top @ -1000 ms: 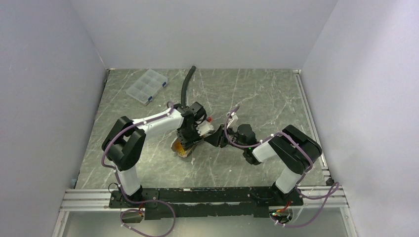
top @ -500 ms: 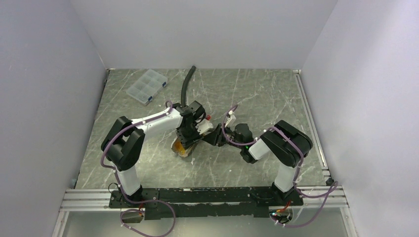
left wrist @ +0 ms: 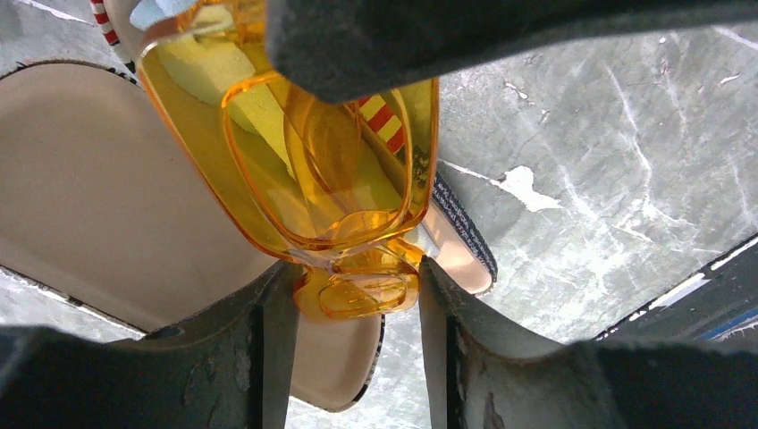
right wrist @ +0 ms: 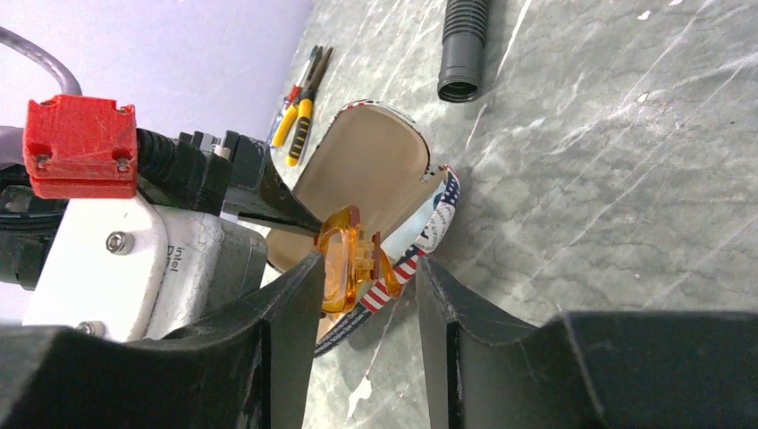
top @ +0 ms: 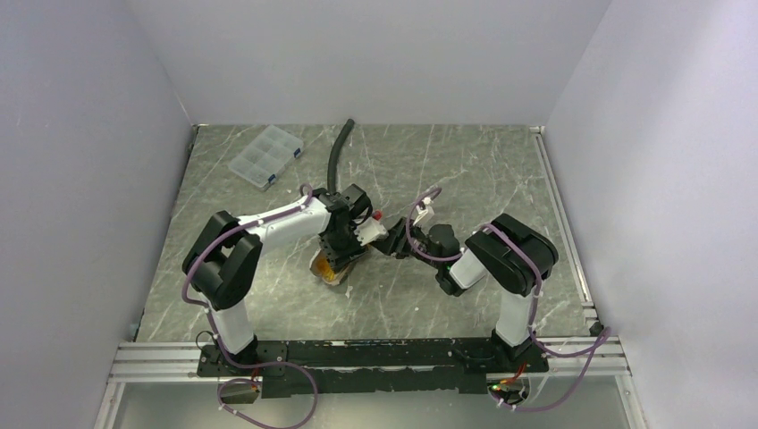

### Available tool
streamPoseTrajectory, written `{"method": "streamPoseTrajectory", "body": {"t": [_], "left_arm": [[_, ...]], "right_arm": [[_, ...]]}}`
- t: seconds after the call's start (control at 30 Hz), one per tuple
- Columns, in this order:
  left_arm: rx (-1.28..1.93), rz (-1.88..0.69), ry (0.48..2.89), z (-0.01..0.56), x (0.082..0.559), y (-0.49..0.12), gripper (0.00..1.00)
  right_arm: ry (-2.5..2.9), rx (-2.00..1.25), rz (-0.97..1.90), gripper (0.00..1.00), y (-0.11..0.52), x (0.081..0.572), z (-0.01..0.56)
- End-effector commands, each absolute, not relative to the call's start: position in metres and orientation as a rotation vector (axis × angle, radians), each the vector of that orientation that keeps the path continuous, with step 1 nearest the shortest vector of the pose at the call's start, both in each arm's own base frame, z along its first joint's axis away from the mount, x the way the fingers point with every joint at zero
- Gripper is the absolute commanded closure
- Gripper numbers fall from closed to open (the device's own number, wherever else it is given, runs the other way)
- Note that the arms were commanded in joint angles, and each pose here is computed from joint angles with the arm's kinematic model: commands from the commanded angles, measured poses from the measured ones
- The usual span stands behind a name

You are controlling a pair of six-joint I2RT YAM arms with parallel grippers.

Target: Organize the sunglasses

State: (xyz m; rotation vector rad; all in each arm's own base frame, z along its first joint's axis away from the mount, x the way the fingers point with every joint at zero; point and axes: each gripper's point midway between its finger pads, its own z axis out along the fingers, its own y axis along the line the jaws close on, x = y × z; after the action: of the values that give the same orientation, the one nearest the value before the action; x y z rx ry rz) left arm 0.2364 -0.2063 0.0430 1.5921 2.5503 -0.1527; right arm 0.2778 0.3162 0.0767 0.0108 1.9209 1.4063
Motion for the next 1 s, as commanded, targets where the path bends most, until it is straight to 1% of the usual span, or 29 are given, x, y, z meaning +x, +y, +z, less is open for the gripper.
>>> {"method": "streamPoseTrajectory", "body": {"t": [0.0, 0.2, 0.33, 0.43, 0.67, 0.77, 0.9, 0.93, 0.97], "left_arm": [[1.603, -0.21, 2.504, 0.053, 0.232, -0.214, 0.62], [1.601, -0.215, 2.504, 0.053, 0.233, -0.215, 0.62], [1.602, -0.216, 2.509, 0.051, 0.233, -0.215, 0.62], [1.603, -0.212, 2.505, 0.052, 0.234, -0.216, 0.61], [1.596, -0.204, 2.493, 0.056, 0.237, -0.216, 0.58], [1.598, -0.217, 2.483, 0.058, 0.237, -0.217, 0.53], [1.605, -0.25, 2.425, 0.068, 0.237, -0.221, 0.41], [1.603, -0.253, 2.404, 0.072, 0.238, -0.222, 0.35], [1.595, -0.254, 2.383, 0.077, 0.24, -0.224, 0.34]], "right_arm": [[1.793, 0.004, 1.486, 0.54, 0.325, 0.285, 0.108], [1.809, 0.002, 1.522, 0.55, 0.328, 0.281, 0.102], [1.817, -0.034, 1.557, 0.6, 0.334, 0.274, 0.104], [1.829, -0.048, 1.557, 0.67, 0.334, 0.271, 0.101], [1.862, -0.052, 1.566, 0.72, 0.338, 0.27, 0.093], [1.886, -0.045, 1.553, 0.78, 0.337, 0.271, 0.087], [1.896, -0.035, 1.538, 0.81, 0.335, 0.272, 0.083], [1.896, -0.038, 1.536, 0.82, 0.335, 0.272, 0.083], [1.894, -0.041, 1.534, 0.84, 0.335, 0.272, 0.083]]}}
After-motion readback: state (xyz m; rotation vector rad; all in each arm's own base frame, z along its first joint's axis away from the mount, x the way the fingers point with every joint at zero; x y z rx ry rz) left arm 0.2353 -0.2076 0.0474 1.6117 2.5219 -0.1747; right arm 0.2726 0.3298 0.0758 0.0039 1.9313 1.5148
